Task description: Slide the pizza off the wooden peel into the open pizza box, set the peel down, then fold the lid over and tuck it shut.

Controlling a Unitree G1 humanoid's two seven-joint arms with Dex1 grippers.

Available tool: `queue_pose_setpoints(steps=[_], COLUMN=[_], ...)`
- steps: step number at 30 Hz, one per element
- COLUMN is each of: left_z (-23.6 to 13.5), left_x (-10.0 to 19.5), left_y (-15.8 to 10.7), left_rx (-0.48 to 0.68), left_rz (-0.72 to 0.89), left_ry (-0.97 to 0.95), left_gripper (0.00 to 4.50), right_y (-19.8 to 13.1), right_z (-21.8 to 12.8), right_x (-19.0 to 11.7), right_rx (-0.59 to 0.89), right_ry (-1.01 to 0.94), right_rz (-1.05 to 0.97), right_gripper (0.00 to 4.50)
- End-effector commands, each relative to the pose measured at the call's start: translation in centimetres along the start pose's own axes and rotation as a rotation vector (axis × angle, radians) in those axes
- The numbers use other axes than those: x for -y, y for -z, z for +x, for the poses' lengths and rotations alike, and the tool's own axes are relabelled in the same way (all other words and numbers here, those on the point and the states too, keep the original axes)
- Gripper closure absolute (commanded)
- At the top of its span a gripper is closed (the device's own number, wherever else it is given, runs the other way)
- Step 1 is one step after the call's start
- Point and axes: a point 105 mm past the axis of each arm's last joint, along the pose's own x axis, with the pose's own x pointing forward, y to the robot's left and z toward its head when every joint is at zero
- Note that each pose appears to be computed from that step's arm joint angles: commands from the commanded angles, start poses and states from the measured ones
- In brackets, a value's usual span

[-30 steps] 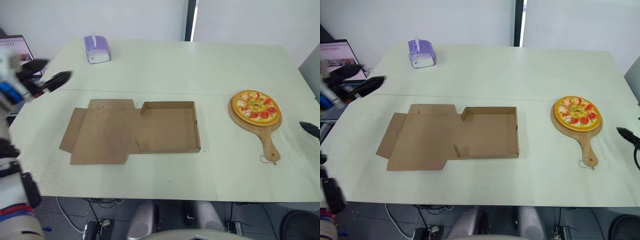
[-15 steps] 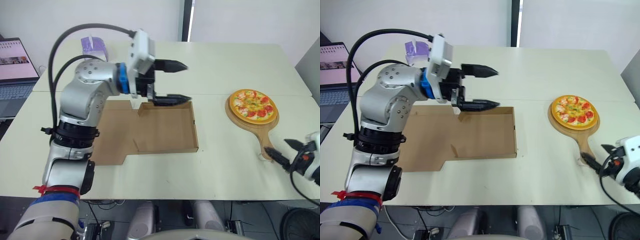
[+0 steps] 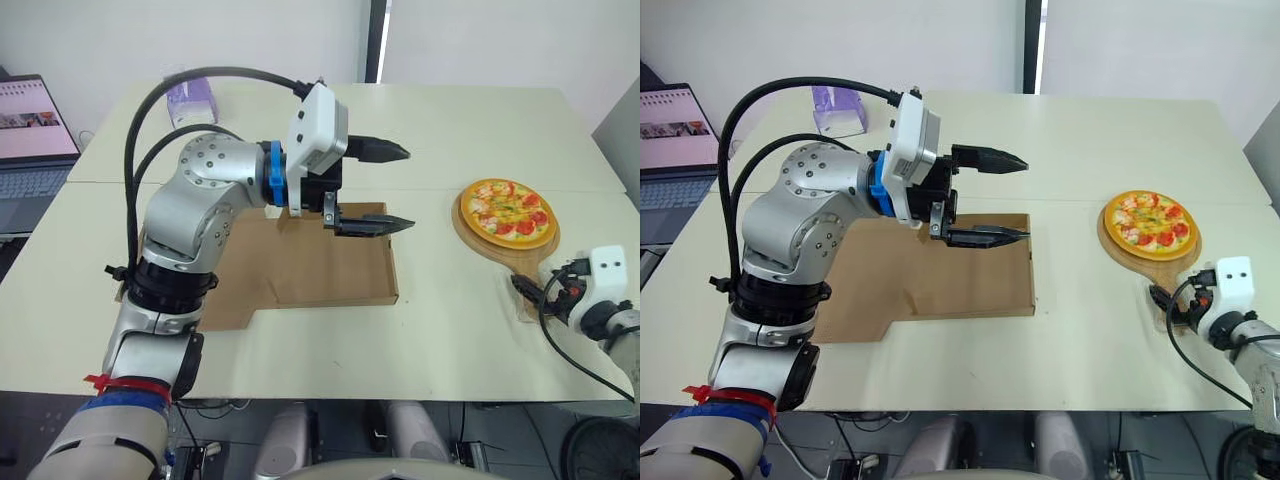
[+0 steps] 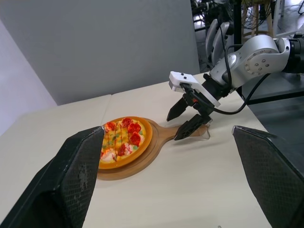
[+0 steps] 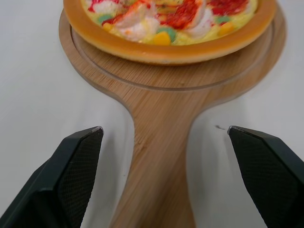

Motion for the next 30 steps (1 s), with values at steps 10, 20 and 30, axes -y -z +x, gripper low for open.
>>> queue_pose_setpoints(steps=[10,20,30], left_z=[-1.3,-1.7,-4.0], left_x=[0.1,-0.8,-2.5], left_y=[-1.5,-2.3,-1.9], left_rx=[-0.004,0.017,-0.003], left_rz=[0.03,0.019,-0.004], left_ry=[-0.086,-0.112,-0.185], left_gripper=[0.0,0.0,0.0], right_y=[1.6,1.9,-7.4], right_z=[2.3,2.1,1.5], right_x=[0.5,0.4,-2.4], right_rx=[-0.013,0.025,0.296], right_ry=[0.001,0.028,-0.127], right_rz=[0.016,0.062,-0.15], right_gripper=[1.27,2.85,2.85])
